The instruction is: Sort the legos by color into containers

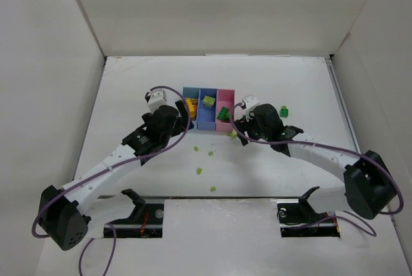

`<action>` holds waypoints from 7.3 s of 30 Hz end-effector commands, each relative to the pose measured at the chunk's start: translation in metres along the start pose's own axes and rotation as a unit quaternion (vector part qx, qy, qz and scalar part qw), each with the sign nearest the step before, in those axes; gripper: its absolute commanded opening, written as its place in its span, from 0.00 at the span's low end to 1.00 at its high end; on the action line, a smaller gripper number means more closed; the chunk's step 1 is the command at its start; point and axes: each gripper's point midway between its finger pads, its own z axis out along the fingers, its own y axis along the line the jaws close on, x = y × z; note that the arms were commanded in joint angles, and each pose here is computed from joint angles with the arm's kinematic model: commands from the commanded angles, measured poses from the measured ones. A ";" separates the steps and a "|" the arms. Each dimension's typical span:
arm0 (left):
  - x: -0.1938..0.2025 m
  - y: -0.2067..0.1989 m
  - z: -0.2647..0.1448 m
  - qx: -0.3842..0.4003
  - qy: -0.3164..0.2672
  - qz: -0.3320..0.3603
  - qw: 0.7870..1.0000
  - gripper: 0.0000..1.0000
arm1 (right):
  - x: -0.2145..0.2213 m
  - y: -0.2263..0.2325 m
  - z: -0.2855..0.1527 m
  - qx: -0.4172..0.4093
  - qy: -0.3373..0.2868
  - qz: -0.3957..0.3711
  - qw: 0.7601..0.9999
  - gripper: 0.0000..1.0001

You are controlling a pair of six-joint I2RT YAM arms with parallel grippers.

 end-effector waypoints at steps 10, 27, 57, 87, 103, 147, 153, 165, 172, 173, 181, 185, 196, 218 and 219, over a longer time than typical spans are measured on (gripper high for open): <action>0.026 0.016 -0.006 -0.018 0.033 -0.024 0.999 1.00 | -0.016 0.024 0.053 -0.009 -0.029 -0.004 1.000 0.82; 0.018 0.023 -0.013 -0.032 0.021 -0.027 0.999 1.00 | -0.002 0.018 0.077 0.023 -0.025 0.026 0.999 0.65; 0.023 0.013 -0.008 -0.009 0.033 -0.006 0.999 1.00 | -0.158 0.063 0.014 -0.073 -0.164 -0.074 0.981 0.50; 0.165 0.003 -0.042 0.020 0.231 0.066 0.970 0.86 | -0.140 0.034 -0.026 -0.005 -0.162 0.022 0.987 0.73; 0.208 0.020 -0.032 -0.057 0.228 0.168 0.957 0.65 | -0.075 -0.003 -0.079 0.061 -0.145 0.093 0.983 0.73; -0.017 -0.108 0.071 -0.008 -0.008 0.139 0.990 0.01 | -0.061 -0.053 -0.108 0.159 -0.141 0.139 0.967 0.74; -0.016 -0.103 0.101 -0.024 0.010 0.141 0.990 0.04 | -0.061 -0.053 -0.107 0.150 -0.139 0.142 0.969 0.74; -0.014 -0.105 0.095 0.008 0.021 0.140 0.990 0.64 | -0.048 -0.042 -0.101 0.122 -0.108 0.139 0.977 0.76; -0.016 -0.099 0.071 0.026 0.026 0.120 0.992 0.77 | -0.028 -0.033 -0.073 0.112 -0.053 0.136 0.983 0.74; -0.023 -0.098 0.060 0.034 0.016 0.114 0.993 0.77 | -0.020 -0.031 -0.063 0.115 -0.030 0.147 0.982 0.74; 0.041 -0.041 0.004 0.027 0.069 0.082 0.994 1.00 | 0.017 -0.028 -0.018 0.145 0.052 0.169 0.974 0.69; 0.065 -0.018 -0.016 0.022 0.090 0.054 0.994 1.00 | 0.025 -0.025 -0.001 0.144 0.071 0.165 0.973 0.66; 0.077 0.000 -0.040 0.031 0.104 0.008 0.994 1.00 | 0.036 -0.037 0.039 0.163 0.089 0.179 0.966 0.54; 0.077 0.004 -0.042 0.015 0.102 0.000 0.995 1.00 | 0.046 -0.045 0.052 0.163 0.095 0.194 0.963 0.31; 0.077 0.004 -0.042 0.015 0.102 0.000 0.995 1.00 | 0.046 -0.045 0.052 0.163 0.095 0.194 0.963 0.31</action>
